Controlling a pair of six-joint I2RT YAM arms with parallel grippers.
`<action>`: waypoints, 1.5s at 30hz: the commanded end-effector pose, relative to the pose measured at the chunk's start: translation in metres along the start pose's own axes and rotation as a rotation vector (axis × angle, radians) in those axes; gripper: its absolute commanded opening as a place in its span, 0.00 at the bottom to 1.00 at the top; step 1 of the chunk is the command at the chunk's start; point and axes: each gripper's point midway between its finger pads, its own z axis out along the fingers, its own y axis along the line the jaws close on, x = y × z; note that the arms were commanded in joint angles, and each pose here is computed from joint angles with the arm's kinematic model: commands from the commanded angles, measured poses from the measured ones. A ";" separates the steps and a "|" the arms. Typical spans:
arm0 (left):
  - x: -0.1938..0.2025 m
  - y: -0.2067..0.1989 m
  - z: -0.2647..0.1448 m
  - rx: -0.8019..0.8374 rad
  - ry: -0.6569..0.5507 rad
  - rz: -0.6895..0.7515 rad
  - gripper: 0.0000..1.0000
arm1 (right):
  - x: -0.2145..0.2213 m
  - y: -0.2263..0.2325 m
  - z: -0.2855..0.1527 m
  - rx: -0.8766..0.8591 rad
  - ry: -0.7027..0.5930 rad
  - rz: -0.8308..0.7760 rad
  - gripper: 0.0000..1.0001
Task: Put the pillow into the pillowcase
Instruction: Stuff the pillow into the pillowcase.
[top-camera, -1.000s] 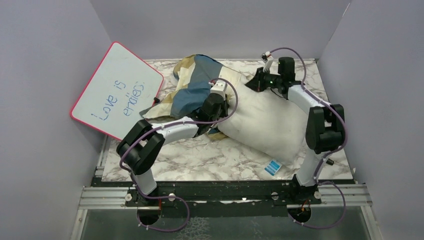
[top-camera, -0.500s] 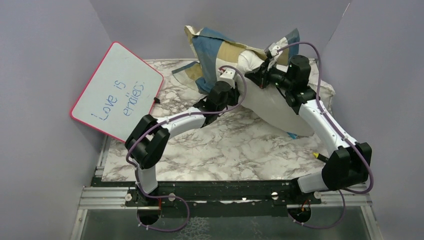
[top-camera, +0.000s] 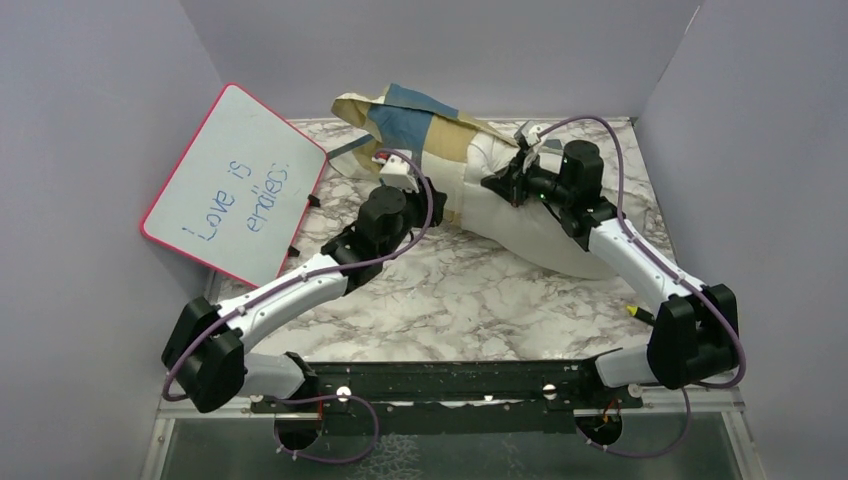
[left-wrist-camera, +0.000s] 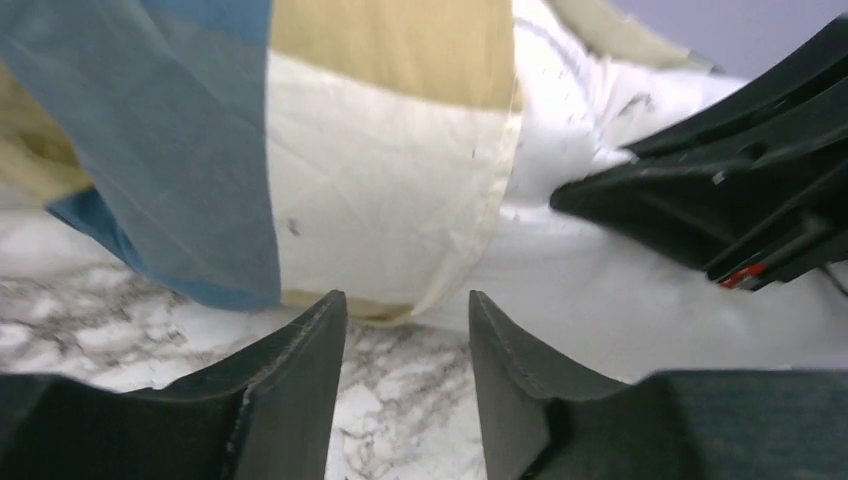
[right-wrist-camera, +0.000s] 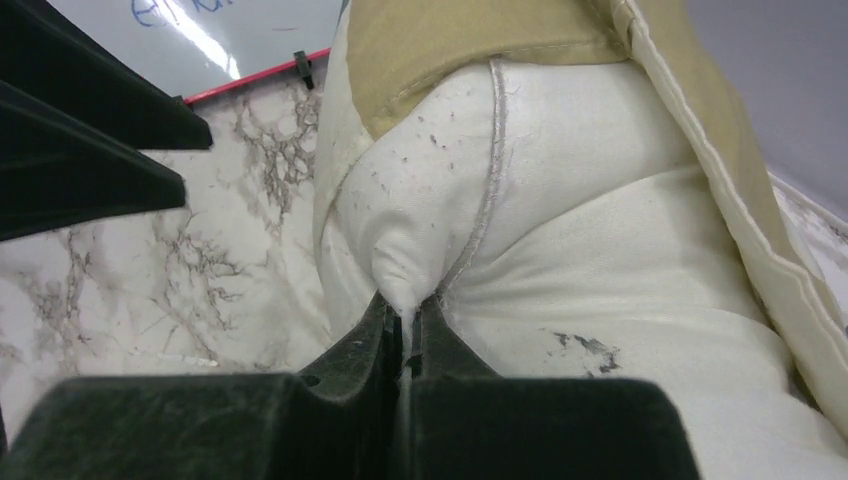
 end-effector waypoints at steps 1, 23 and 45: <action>-0.046 0.000 -0.007 -0.039 -0.112 0.063 0.53 | 0.013 -0.009 0.013 0.028 0.001 0.052 0.00; -0.063 -0.013 0.101 -0.155 -0.136 0.295 0.42 | 0.082 -0.007 0.032 -0.006 0.096 0.237 0.00; -0.032 -0.010 0.090 -0.117 -0.097 0.255 0.00 | -0.053 -0.013 0.003 0.126 0.049 0.388 0.53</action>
